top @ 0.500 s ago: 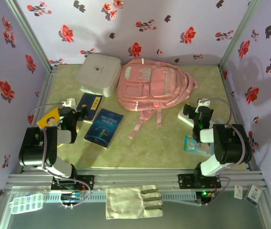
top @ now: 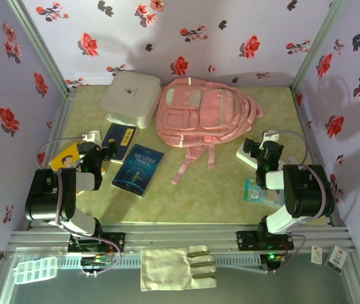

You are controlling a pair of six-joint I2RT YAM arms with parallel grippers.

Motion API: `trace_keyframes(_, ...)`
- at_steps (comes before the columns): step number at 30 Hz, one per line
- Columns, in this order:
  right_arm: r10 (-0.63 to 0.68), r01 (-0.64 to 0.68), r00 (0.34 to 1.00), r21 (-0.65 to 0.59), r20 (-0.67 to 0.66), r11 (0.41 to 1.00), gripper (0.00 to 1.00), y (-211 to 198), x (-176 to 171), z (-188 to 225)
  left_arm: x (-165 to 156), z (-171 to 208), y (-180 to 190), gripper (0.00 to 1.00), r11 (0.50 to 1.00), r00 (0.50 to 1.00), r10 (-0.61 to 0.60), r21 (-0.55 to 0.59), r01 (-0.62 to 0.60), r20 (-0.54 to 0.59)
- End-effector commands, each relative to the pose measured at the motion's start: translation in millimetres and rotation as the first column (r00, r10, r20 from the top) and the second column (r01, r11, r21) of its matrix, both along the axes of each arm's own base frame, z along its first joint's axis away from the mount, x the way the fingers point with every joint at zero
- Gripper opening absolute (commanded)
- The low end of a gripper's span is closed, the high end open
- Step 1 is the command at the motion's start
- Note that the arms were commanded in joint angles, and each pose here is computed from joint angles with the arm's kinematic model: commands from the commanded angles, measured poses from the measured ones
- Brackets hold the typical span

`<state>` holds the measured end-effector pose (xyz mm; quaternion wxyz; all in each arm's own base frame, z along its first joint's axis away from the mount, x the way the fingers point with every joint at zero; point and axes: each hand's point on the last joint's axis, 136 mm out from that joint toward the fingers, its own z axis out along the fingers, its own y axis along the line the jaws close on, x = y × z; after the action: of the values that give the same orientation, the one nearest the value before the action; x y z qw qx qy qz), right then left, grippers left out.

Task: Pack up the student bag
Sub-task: Rotate the student bag at the top-center of the table.

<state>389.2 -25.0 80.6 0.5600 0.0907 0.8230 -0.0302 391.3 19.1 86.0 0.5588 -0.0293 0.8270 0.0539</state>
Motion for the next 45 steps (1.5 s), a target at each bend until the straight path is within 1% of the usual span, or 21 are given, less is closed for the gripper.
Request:
trace_keyframes(1,-0.002,0.002,1.0,0.008,0.016,1.0,0.99,-0.8,6.0,6.1,6.3,9.1,3.8,1.0,1.0,0.999,0.016,-0.001,-0.016,0.035)
trace_keyframes(24,-0.002,0.002,1.0,0.008,0.02,1.0,0.99,-0.8,5.2,6.7,5.9,9.0,4.0,1.0,1.0,0.999,0.015,0.0,-0.015,0.037)
trace_keyframes(26,-0.03,0.03,0.999,0.011,0.034,1.0,0.99,-5.1,4.9,11.0,4.9,13.6,4.2,1.0,1.0,0.999,0.017,-0.002,-0.017,0.049)
trace_keyframes(28,-0.081,0.081,0.997,0.008,0.018,0.997,0.99,-13.3,3.3,19.4,1.7,24.8,6.1,1.0,1.0,0.998,0.027,-0.001,-0.027,0.062)
trace_keyframes(32,-0.064,0.063,0.997,-0.008,-0.034,0.998,0.99,-9.8,8.5,30.7,-1.8,44.4,8.3,1.0,0.999,0.998,0.043,0.007,-0.043,0.052)
trace_keyframes(34,-0.049,0.047,0.997,-0.04,-0.067,0.998,0.99,-2.8,13.6,40.1,-2.5,59.7,7.2,1.0,0.999,0.997,0.051,0.013,-0.051,0.055)
trace_keyframes(36,-0.054,0.05,0.995,-0.052,-0.086,0.997,0.99,3.3,16.6,51.8,-3.3,78.3,4.9,1.0,0.997,0.994,0.07,-0.048,-0.066,0.086)
trace_keyframes(38,-0.073,0.075,0.993,0.014,-0.091,0.997,0.99,7.3,22.1,66.3,-2.5,97.5,-0.3,1.0,0.989,0.99,0.086,-0.127,-0.072,0.109)
trace_keyframes(40,-0.073,0.089,0.986,0.104,-0.15,0.991,0.99,14.4,28.0,74.2,-0.1,113.6,-12.0,1.0,0.972,0.991,0.092,-0.225,-0.068,0.1)
trace_keyframes(43,-0.065,0.122,0.965,0.216,-0.253,0.969,0.99,25.6,36.7,73.4,5.1,125.7,-42.7,1.0,0.95,0.998,0.044,-0.311,-0.026,0.049)
trace_keyframes(45,-0.017,0.107,0.957,0.298,-0.29,0.949,0.99,39.6,42.9,68.7,9.2,130.1,-68.7,1.0,0.941,0.999,-0.008,-0.337,0.021,0.04)
